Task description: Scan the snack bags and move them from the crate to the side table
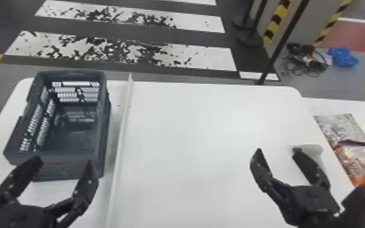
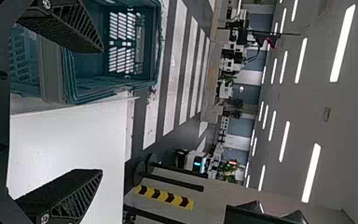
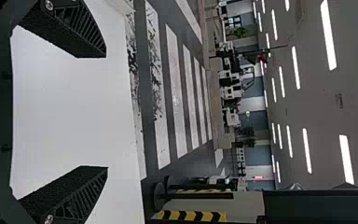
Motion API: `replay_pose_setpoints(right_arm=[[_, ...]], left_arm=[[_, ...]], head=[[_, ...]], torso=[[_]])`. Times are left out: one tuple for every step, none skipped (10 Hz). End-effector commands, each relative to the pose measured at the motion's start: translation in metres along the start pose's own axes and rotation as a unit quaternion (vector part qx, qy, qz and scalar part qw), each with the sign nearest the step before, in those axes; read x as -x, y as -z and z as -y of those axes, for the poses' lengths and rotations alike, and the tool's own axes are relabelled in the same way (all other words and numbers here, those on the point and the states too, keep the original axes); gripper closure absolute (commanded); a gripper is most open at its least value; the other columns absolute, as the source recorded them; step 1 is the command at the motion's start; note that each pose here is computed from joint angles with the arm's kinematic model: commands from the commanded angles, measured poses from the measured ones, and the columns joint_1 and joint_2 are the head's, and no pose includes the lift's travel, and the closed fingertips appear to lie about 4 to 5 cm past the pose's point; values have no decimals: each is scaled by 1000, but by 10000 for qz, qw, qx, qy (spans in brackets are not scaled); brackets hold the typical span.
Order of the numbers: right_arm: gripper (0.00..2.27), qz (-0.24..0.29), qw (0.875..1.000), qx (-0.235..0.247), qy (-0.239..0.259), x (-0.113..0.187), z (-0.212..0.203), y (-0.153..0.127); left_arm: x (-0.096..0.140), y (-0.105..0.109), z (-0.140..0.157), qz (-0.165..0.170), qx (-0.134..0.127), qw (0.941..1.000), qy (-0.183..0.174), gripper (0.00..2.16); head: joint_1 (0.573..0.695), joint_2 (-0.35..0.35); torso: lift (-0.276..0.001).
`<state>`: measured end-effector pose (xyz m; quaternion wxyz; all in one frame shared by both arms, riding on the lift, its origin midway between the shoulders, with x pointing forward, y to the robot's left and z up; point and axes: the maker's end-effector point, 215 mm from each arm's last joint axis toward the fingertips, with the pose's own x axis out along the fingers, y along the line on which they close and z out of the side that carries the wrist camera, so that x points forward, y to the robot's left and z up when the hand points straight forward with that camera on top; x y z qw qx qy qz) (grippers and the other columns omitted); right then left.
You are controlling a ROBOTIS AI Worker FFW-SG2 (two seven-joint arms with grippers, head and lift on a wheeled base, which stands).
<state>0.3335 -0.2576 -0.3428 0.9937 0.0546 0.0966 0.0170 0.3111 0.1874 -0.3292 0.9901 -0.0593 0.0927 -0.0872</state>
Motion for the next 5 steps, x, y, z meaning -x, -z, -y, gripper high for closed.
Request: replay_pose_setpoints(right_arm=[[66,-73,10000,14,-47,0,-2,4],[66,-69,10000,12,-39,1,-1,4],[66,-38,10000,17,-45,0,-1,1],[66,-20,10000,20,-40,0,-1,0],[76,-24,10000,19,-29,1,0,0]], left_arm=[[-1,-1,-1,12,21,10000,-4,73],[-2,0,-3,0,33,10000,-12,73],[-2,0,-4,-4,78,10000,0,73],[-2,0,-5,-3,77,10000,3,73],[-3,2,-5,-42,87,10000,10,73]], head=[[695,-129],[695,-125],[695,-123],[695,-122],[695,-121]], torso=[[-87],[-87],[-87],[-87],[-87]])
